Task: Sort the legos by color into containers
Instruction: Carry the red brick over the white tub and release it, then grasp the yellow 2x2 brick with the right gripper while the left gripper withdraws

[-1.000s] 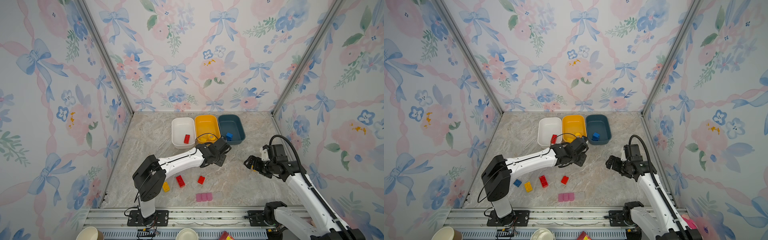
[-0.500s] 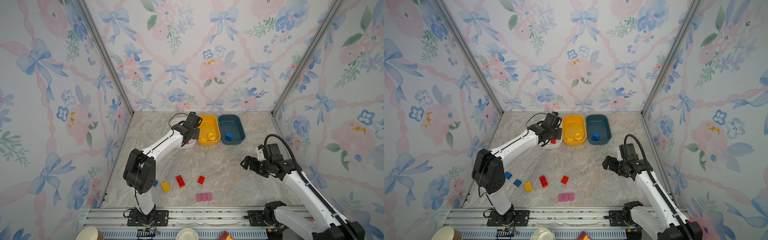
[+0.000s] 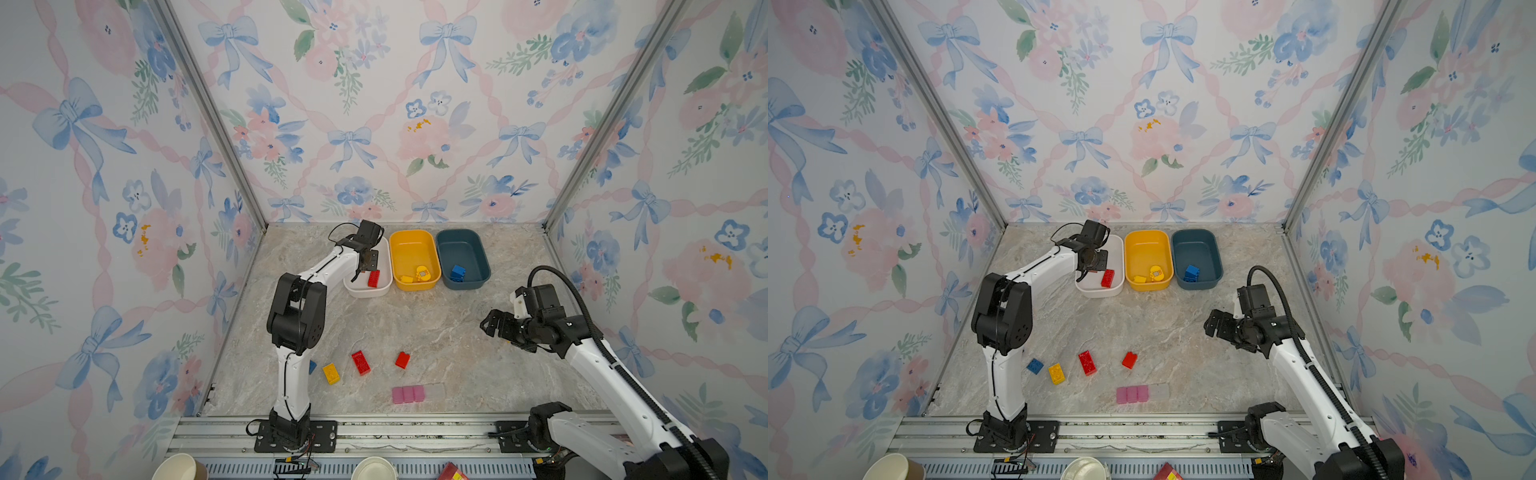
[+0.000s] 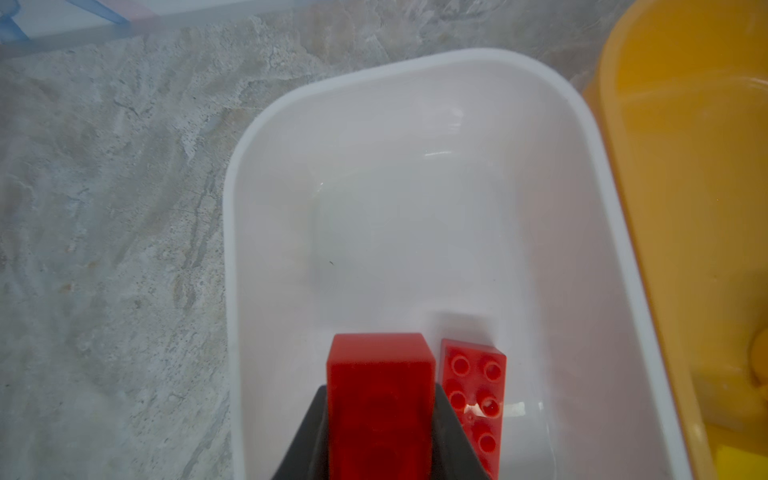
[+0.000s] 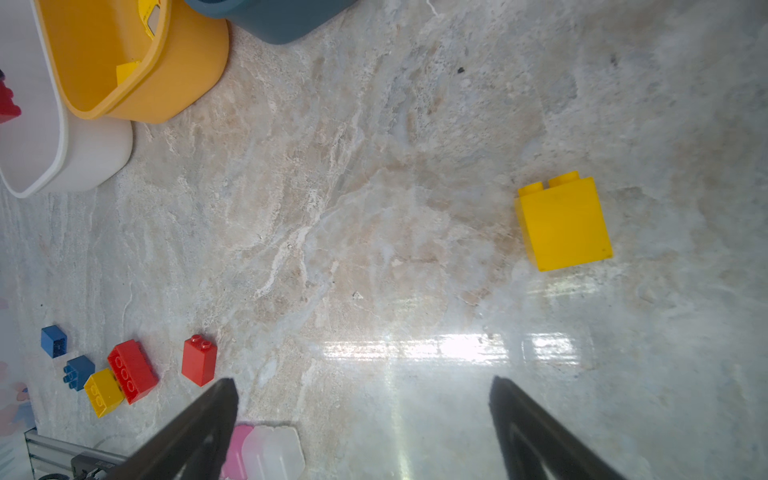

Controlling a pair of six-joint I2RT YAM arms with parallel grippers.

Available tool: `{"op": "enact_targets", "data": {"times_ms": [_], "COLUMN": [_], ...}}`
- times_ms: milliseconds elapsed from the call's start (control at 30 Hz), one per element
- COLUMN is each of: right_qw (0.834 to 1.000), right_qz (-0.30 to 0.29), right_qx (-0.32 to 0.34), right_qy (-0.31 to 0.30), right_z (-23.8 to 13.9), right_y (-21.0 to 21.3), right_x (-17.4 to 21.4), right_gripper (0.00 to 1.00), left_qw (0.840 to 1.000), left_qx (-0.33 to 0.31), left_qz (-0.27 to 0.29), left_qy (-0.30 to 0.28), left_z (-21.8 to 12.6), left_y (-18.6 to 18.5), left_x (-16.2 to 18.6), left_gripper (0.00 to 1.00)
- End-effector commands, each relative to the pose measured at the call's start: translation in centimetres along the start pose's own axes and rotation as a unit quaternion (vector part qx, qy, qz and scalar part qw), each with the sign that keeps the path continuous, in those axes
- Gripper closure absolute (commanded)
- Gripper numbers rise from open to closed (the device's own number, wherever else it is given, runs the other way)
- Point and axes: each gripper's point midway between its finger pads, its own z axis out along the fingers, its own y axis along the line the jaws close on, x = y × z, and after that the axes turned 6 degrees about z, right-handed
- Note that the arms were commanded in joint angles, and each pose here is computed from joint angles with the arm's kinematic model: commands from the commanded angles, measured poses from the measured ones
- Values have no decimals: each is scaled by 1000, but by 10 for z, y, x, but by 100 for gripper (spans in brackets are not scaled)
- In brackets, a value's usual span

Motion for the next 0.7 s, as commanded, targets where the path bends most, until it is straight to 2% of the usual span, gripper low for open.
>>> {"op": "enact_targets", "data": {"times_ms": [0,300,433,667], "right_qw": [1000,1000,999,991], "right_qz": [-8,-11,-18,-41], "right_qx": [6,20,39,124], "right_qy": [-10,-5,-1,14], "right_z": [-7,-2,0,6], "right_y": [3,-4,-11,-46], "right_x": [-5,-8,-11,-18], "right_gripper": [3,3,3,3], "left_qw": [1000,1000,1000,998], "left_qx": [-5,0,10,44], "left_qz": [8,2,-4,-23], "left_qy": [1,2,-8,-49], "left_z": [7,7,-3,-39], "left_y": [1,-1,-2,-8], "left_x": [-2,5,0,-13], "left_gripper": [74,46,41,34]}}
